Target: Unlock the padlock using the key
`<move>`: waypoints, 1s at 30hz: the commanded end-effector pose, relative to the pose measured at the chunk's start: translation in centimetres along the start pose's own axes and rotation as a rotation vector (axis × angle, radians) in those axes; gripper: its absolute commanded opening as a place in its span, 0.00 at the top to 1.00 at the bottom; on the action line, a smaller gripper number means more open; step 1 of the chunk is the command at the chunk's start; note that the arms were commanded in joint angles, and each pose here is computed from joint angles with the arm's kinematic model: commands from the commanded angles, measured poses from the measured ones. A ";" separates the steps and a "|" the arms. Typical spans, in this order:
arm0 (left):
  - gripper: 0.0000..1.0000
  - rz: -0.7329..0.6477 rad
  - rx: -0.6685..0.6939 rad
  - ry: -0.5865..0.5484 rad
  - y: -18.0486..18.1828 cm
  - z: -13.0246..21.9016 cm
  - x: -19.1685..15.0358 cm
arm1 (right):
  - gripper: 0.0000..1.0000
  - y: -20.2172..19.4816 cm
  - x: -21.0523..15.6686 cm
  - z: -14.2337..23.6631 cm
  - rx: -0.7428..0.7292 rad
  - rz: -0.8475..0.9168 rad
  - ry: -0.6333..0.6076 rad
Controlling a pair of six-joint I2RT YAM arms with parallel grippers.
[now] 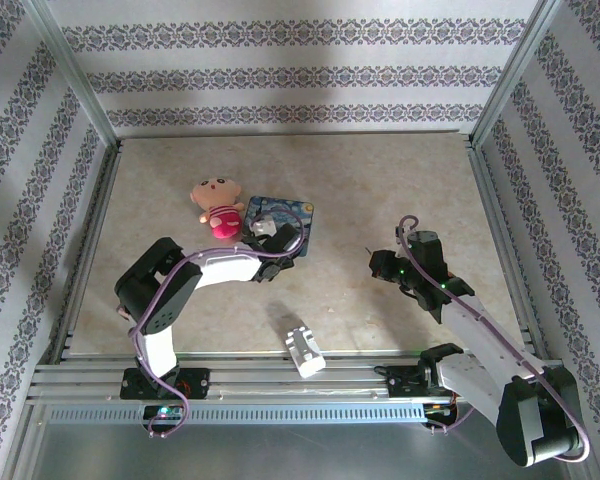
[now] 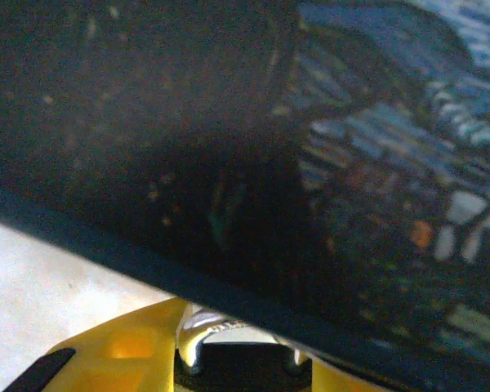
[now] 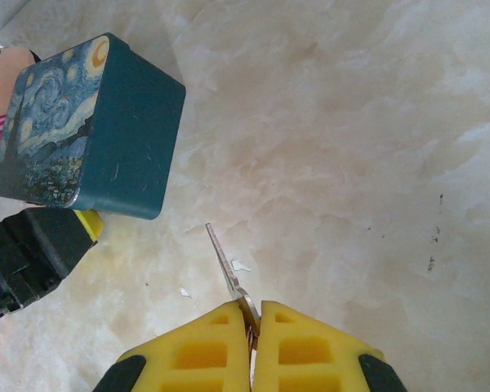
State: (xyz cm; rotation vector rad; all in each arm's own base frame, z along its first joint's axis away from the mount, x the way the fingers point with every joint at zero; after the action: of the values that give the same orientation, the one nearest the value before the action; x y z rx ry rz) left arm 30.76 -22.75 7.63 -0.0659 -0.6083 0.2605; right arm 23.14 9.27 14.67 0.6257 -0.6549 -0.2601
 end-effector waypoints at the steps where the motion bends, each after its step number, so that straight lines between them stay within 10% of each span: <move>1: 1.00 0.078 -0.059 -0.023 -2.0 1.6 -0.3 | 1.00 -0.5 -0.5 -0.4 -0.021 0.023 0.003; 30: 1.00 0.140 -0.220 0.219 -7.0 1.3 0.1 | 1.00 1.8 -5.5 -3.5 0.186 0.166 0.087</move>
State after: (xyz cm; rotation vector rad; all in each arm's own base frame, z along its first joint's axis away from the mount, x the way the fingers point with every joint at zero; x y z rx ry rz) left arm 31.35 -30.05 9.36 -0.3365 -0.4272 0.2697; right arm 20.17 13.25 9.45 0.6913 -0.5822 -0.0766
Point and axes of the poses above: each hand's point on the last joint's axis, 136 mm out from that joint toward the fingers, its own z axis back along the fingers, its own y axis along the line the jaws close on, x = y × z, the point moved 6 cm from there along z, back along the fingers, and after that the axes turned 4 degrees about -z, right-handed, at the moved point
